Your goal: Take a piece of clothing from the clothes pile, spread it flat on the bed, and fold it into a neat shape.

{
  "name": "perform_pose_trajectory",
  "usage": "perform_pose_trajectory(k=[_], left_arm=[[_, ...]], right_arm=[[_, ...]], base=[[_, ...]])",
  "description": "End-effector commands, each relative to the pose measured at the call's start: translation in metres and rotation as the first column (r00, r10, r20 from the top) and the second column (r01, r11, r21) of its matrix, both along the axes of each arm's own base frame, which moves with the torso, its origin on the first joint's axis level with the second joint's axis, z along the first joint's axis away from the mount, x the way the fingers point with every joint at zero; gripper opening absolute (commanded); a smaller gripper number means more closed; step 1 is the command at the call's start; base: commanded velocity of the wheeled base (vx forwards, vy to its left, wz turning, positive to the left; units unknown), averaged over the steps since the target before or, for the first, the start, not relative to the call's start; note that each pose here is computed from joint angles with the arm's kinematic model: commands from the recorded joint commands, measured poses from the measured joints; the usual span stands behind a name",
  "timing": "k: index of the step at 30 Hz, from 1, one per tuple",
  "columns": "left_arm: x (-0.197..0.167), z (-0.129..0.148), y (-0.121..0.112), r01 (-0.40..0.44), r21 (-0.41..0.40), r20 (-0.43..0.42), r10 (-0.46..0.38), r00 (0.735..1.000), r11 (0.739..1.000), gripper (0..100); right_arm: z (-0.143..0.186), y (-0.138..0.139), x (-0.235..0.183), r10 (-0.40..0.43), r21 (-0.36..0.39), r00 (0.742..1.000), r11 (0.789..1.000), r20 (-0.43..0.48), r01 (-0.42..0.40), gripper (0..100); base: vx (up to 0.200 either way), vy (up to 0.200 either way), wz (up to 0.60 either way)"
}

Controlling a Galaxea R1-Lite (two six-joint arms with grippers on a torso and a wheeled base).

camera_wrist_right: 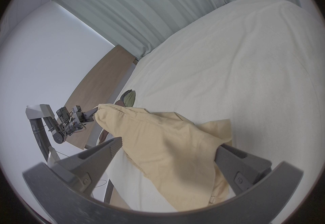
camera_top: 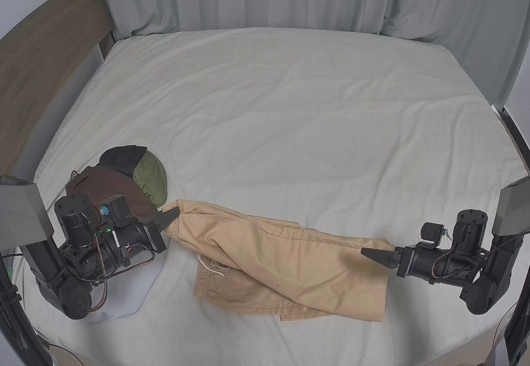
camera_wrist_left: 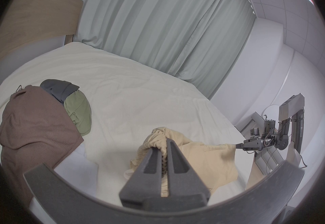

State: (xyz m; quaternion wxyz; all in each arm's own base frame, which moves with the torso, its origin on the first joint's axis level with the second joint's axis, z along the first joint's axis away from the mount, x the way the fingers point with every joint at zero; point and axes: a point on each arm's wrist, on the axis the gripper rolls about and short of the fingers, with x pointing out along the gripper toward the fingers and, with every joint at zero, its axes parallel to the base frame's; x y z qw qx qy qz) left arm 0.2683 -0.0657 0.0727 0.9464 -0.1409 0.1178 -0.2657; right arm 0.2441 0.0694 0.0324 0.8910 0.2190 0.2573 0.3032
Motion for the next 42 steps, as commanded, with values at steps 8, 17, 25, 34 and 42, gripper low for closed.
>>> perform_pose_trajectory(k=[8,17,25,34,42], left_arm=[[0.0,0.0,0.0,0.0,-0.001,0.002,0.0,1.0,1.0,0],[0.0,0.0,0.0,0.0,0.0,0.001,0.0,1.0,1.0,0],[0.0,0.0,0.0,0.002,-0.002,0.001,-0.002,1.0,1.0,0],[0.012,0.019,0.001,-0.005,-0.023,0.097,0.007,0.995,1.0,0],[0.015,0.039,0.009,-0.024,-0.042,0.177,0.031,0.984,0.999,0]], right_arm=[[-0.014,0.012,0.01,0.03,-0.006,0.999,1.0,-0.021,-0.03,100],[-0.014,0.012,0.014,-0.002,-0.013,1.0,1.0,-0.007,0.002,0],[-0.012,0.014,0.013,0.004,-0.012,1.0,1.0,-0.003,-0.004,0],[0.022,0.023,0.012,0.037,0.024,0.991,0.999,0.132,-0.04,0],[0.064,0.027,0.009,0.04,0.069,0.954,0.996,0.296,-0.064,0]], base=[[0.0,0.0,0.0],[0.0,0.0,0.0],[0.0,0.0,0.0],[0.0,0.0,0.0],[0.0,0.0,0.0]])
